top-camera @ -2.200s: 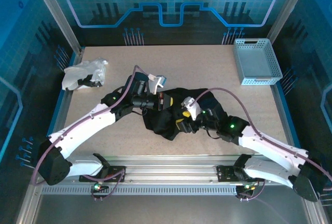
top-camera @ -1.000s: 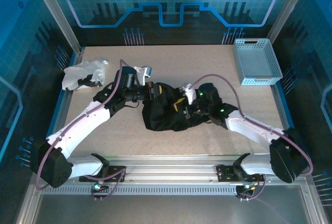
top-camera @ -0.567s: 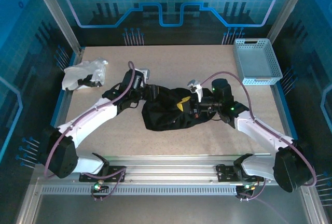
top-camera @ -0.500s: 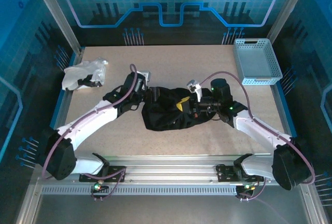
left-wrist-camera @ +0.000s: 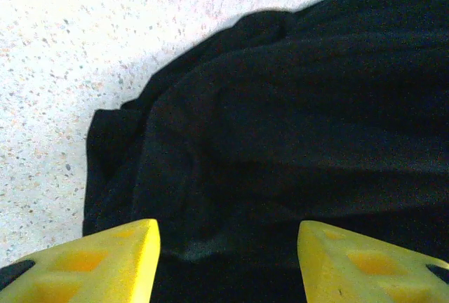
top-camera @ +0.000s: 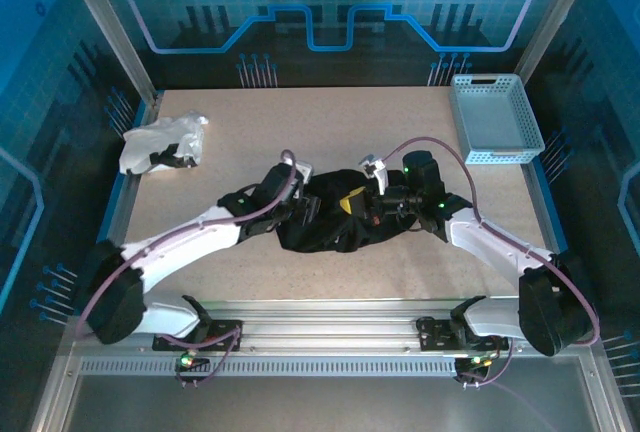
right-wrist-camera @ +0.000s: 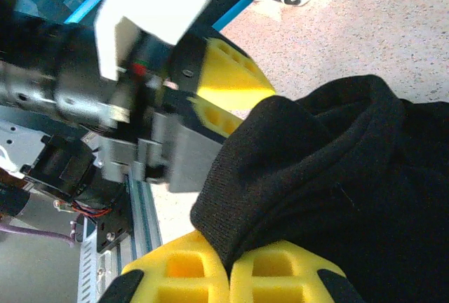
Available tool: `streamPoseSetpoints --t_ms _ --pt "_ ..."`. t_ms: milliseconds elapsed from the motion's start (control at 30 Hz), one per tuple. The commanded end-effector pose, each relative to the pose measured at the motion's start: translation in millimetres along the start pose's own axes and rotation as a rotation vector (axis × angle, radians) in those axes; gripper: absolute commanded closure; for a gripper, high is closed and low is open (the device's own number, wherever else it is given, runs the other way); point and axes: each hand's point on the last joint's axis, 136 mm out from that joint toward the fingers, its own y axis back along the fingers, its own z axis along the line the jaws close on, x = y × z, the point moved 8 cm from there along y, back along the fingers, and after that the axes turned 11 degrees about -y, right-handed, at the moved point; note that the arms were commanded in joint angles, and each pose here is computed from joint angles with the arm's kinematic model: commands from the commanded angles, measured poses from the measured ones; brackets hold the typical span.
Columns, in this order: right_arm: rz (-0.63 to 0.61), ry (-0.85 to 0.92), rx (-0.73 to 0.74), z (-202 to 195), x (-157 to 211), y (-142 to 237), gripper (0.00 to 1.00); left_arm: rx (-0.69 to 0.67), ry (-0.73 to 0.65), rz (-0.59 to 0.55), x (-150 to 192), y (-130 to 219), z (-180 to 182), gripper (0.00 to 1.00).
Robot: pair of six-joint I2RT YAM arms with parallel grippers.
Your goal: Fold the inside-out t-shirt
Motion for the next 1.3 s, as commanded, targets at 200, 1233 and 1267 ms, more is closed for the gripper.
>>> streamPoseSetpoints --t_ms 200,1233,1267 --pt "-0.081 0.020 0.066 3 -4 24 1.00 0.066 -0.018 0.003 -27 -27 -13 1.00" --pt "-0.170 0.159 0.473 10 19 53 0.50 0.788 0.142 -0.645 -57 119 3 1.00" --pt "-0.166 0.181 0.449 15 17 52 0.48 0.786 0.142 -0.643 -57 118 3 1.00"
